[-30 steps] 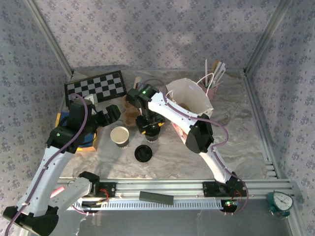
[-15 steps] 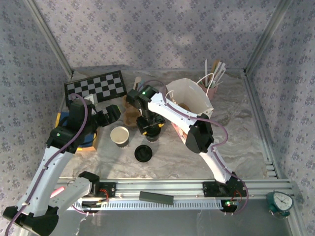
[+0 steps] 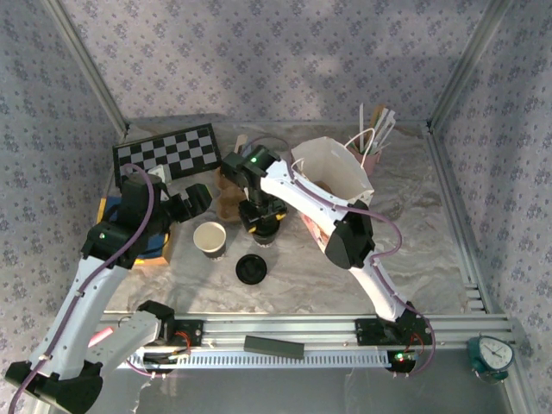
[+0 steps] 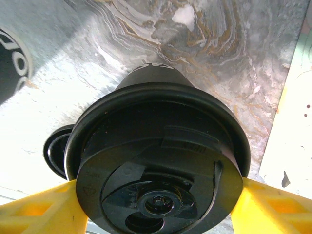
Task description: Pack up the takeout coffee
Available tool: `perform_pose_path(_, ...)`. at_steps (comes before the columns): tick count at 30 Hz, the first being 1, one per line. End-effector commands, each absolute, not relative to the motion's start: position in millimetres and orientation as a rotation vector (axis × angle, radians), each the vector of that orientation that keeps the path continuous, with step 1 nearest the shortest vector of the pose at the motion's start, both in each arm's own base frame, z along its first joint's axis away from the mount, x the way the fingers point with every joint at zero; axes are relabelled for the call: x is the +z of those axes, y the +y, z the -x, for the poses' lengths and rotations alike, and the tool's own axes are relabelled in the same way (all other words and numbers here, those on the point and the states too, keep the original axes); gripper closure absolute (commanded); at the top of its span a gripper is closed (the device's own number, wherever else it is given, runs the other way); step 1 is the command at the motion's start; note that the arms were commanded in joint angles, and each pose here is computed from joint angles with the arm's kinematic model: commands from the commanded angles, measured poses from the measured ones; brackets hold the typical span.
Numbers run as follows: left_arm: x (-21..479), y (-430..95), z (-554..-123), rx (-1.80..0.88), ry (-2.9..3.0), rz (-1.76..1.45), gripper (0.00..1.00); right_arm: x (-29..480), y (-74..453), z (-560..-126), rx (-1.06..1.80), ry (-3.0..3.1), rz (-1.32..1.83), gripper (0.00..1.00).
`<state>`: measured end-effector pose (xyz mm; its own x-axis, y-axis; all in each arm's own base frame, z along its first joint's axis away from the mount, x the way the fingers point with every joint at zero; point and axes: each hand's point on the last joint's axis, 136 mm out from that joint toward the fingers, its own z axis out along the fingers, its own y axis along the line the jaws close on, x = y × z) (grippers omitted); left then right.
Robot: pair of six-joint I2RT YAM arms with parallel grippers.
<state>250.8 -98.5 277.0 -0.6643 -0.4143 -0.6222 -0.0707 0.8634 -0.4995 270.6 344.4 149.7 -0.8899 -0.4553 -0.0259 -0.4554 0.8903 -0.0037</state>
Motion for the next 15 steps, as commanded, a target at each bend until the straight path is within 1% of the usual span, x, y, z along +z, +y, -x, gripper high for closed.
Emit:
perform_pose_path(1, 282, -101, -255, -0.595, 2.233, 0.354, 0.00, 184, 336, -270, 0.023, 2.981, 0.691, 0.30)
perform_pose_path(9, 287, -108, -261, -0.635, 2.223, 0.348, 0.00, 231, 325, -272, 0.079, 2.865, 0.664, 0.30)
perform_pose_path(15, 293, -115, -266, -0.679, 2.218, 0.342, 0.00, 266, 317, -265, 0.136, 2.780, 0.655, 0.31)
